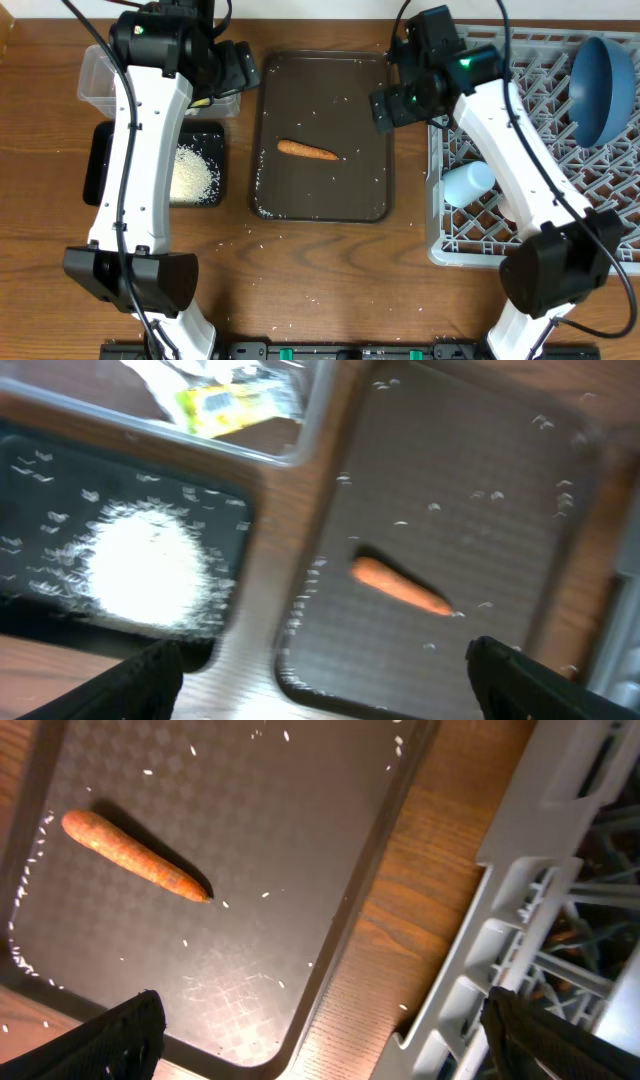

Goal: Sort waste into correct bins and load items into the dishwasher rack

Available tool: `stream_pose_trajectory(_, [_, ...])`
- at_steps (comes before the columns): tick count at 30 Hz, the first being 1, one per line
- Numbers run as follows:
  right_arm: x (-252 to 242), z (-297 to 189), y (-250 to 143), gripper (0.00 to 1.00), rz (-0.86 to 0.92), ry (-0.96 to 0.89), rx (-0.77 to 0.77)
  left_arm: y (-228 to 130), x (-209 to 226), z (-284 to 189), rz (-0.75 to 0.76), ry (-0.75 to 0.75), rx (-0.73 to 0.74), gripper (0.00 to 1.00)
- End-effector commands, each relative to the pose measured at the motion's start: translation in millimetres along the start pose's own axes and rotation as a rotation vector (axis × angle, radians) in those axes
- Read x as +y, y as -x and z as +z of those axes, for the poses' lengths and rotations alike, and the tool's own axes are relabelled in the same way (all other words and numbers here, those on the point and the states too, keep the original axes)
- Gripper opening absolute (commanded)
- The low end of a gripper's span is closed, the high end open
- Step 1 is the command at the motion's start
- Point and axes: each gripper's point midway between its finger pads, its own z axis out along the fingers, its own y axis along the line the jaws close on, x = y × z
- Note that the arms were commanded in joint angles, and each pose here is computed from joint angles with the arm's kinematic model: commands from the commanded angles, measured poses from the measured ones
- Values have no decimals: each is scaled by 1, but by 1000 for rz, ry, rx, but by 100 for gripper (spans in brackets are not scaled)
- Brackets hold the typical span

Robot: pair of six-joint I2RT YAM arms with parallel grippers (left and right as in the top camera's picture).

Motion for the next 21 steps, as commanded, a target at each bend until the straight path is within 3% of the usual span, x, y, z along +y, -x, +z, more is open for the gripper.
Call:
stream_pose_trajectory(1, [2, 8, -1, 99, 14, 7, 15, -18, -12, 27, -160, -9, 89, 89])
stream_pose_trajectory(5, [1, 9, -2, 99, 15, 6, 20, -31, 3, 68, -400, 182, 59, 87])
stream_pose_trajectory(11, [-3, 8, -6, 99, 23, -1, 36, -67, -6, 134, -643, 280, 102, 84])
stream_pose_trajectory(14, [-3, 8, -8, 99, 24, -2, 45, -81, -13, 161, -686, 312, 119, 85])
stream_pose_trajectory(21, [-3, 8, -11, 99, 25, -3, 57, -105, -29, 208, -637, 344, 155, 83])
